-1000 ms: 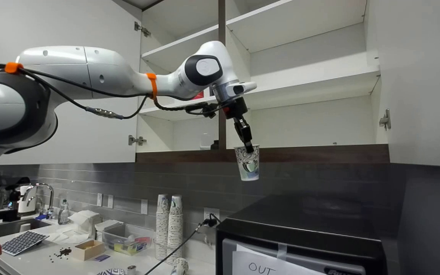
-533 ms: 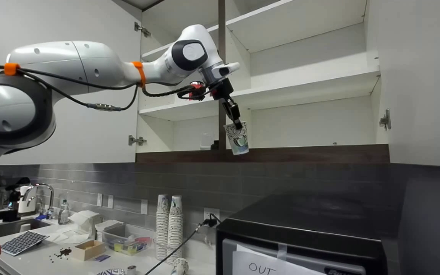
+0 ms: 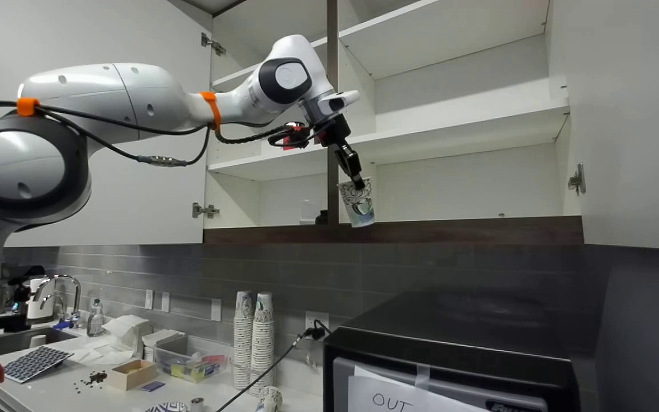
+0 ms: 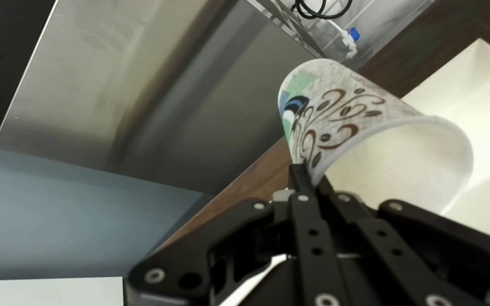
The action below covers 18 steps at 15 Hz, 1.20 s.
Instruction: Put the cup inside the cabinet on the right
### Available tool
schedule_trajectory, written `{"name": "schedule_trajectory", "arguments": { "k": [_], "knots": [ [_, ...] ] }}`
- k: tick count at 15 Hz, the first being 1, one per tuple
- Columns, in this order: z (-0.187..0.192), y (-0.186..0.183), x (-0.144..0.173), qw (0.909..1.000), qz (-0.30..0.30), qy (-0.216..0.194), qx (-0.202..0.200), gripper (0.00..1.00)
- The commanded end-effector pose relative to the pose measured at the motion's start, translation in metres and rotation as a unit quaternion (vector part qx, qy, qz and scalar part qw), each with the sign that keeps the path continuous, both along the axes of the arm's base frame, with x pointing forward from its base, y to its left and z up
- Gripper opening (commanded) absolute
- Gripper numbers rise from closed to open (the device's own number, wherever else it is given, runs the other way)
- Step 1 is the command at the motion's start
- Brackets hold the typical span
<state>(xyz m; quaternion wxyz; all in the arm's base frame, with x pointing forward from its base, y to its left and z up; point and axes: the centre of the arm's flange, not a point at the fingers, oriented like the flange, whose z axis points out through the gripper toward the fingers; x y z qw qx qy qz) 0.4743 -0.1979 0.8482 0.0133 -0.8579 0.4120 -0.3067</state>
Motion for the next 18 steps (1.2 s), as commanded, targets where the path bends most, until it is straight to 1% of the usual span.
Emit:
{"name": "schedule_trajectory", "arguments": {
  "k": [1, 4, 7, 13, 18],
  "knots": [
    [0.029, -0.009, 0.034, 0.9999, -0.012, -0.011, 0.001, 0.01],
    [0.035, -0.013, 0.059, 0.9999, -0.011, -0.012, -0.005, 0.01],
    [0.038, -0.016, 0.075, 0.9998, -0.011, -0.010, -0.010, 0.01],
    [0.042, -0.028, 0.084, 0.9998, -0.020, -0.001, 0.006, 0.01],
    [0.038, -0.031, 0.090, 0.9994, -0.023, -0.006, 0.027, 0.01]
  ]
}}
